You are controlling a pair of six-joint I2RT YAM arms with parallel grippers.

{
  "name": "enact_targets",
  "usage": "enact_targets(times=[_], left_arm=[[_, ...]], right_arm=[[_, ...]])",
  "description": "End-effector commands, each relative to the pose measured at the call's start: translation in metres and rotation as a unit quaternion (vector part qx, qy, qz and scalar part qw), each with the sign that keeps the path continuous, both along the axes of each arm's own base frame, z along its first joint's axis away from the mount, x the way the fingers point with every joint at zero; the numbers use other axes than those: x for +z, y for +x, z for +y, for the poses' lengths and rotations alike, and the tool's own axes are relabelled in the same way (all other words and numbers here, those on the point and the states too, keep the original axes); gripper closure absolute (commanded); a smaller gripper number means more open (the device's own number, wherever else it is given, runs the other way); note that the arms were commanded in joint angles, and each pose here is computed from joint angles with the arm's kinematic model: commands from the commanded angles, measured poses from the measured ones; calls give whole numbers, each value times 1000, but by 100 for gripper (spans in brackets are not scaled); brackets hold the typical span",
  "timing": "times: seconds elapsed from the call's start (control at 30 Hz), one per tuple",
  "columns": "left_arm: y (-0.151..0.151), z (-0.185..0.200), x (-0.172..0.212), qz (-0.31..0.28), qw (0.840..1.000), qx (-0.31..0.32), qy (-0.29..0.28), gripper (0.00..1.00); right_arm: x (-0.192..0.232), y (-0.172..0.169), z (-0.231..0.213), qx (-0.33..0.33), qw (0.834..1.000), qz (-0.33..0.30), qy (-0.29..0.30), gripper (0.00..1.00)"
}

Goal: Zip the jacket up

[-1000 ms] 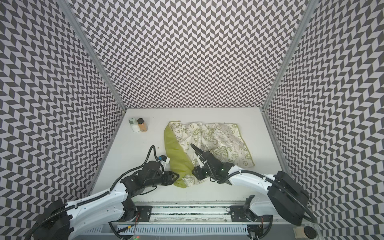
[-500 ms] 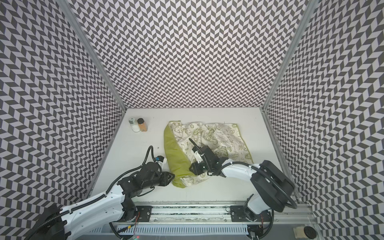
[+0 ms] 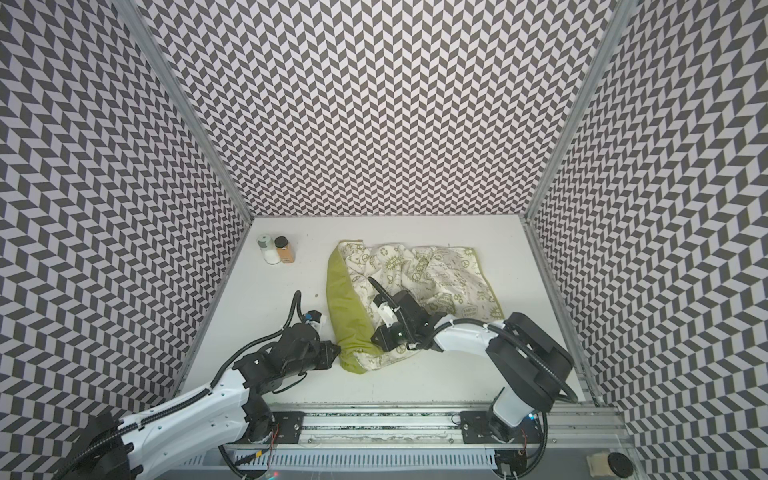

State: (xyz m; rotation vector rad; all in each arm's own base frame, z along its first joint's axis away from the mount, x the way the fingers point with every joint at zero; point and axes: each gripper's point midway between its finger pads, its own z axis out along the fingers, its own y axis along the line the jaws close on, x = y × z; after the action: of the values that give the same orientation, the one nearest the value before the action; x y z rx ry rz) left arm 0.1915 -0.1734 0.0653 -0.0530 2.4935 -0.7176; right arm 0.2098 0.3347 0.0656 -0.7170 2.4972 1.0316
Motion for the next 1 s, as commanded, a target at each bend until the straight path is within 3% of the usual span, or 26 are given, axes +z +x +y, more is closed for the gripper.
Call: enact_targets(times=[0.0,0.3,0.37,0.43,0.5,0.57,0.6,0.7,0.83,0.9,0.97], left_arm=[[24,13,20,-24,999,40,4,92],[107,59,98,-106,988,108,-3,97],[123,70,121,-117,986,119,-16,91],[128,78,145,-121,984,130,-29,76],[119,77,178,-145,978,134,-61,63],[95,61,206,-176,968,114,-139,54],[79,55,219,-191,958,106,-186,46],[34,45,234,-204,921,107,-314,36],[-3,33,221,-171,874,105,-442,30],[-11,25,212,-149,866,101,-467,30],[-15,12,205,-129,868,91,-471,30]], right_arm=[[41,2,13,-6,998,-29,52,98],[123,-6,38,-55,986,-47,153,100],[142,-10,50,-64,979,-51,184,100],[154,-5,56,-75,976,-51,197,100],[163,2,56,-91,973,-62,203,100],[167,10,56,-105,972,-70,198,100],[167,14,56,-111,972,-71,194,100],[166,20,55,-124,974,-58,183,100],[163,28,53,-146,970,-45,191,100],[161,32,54,-151,968,-41,196,100],[159,38,54,-159,967,-37,195,100]])
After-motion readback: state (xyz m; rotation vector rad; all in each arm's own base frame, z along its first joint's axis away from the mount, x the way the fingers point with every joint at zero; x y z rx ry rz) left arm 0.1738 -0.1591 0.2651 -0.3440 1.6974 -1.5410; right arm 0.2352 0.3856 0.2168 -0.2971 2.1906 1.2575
